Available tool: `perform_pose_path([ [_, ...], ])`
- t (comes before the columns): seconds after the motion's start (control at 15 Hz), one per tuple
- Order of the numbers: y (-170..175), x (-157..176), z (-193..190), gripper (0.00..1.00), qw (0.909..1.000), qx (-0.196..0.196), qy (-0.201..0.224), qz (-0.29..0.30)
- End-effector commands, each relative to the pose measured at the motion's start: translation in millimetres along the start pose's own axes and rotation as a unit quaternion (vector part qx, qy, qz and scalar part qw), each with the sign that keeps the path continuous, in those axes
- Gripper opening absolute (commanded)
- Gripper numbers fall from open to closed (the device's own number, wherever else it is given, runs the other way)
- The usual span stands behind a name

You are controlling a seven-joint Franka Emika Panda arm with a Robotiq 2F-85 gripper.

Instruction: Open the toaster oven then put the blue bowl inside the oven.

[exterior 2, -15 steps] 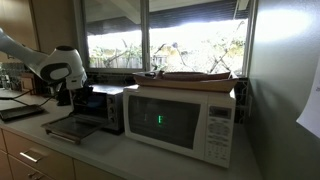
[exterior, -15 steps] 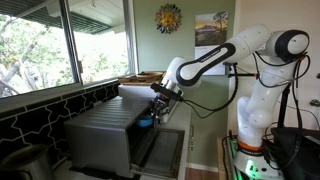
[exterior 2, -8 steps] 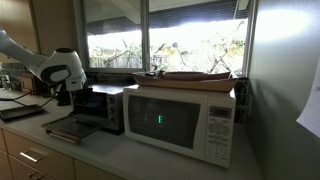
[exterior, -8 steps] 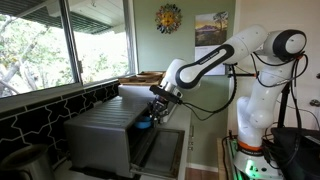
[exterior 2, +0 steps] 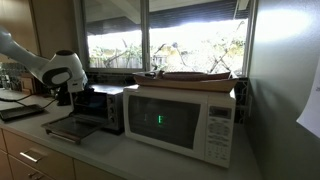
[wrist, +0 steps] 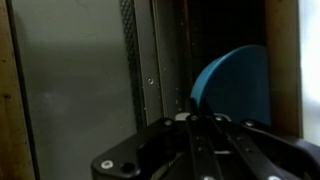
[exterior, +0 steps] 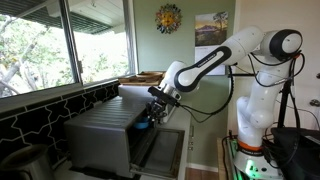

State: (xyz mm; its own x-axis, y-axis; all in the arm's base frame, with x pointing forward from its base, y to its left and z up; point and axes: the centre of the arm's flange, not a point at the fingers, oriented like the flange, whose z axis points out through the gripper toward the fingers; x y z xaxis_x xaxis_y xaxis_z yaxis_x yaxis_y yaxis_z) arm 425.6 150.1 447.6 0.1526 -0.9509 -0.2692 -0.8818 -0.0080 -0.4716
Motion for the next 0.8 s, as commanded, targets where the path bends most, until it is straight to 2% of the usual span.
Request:
perform_pose_path([
  [0.0, 0, 0, 7, 0.30, 0.9997, 0.011, -0.003, 0.020],
  [0.2, 2, 1, 1, 0.47, 0.9992, 0.021, -0.010, 0.032],
  [0.67, 16, 3, -3, 0.96, 0.9968, 0.030, -0.038, 0.063],
  [0.73, 18, 4, -4, 1.00, 0.9960, 0.037, -0.044, 0.068],
])
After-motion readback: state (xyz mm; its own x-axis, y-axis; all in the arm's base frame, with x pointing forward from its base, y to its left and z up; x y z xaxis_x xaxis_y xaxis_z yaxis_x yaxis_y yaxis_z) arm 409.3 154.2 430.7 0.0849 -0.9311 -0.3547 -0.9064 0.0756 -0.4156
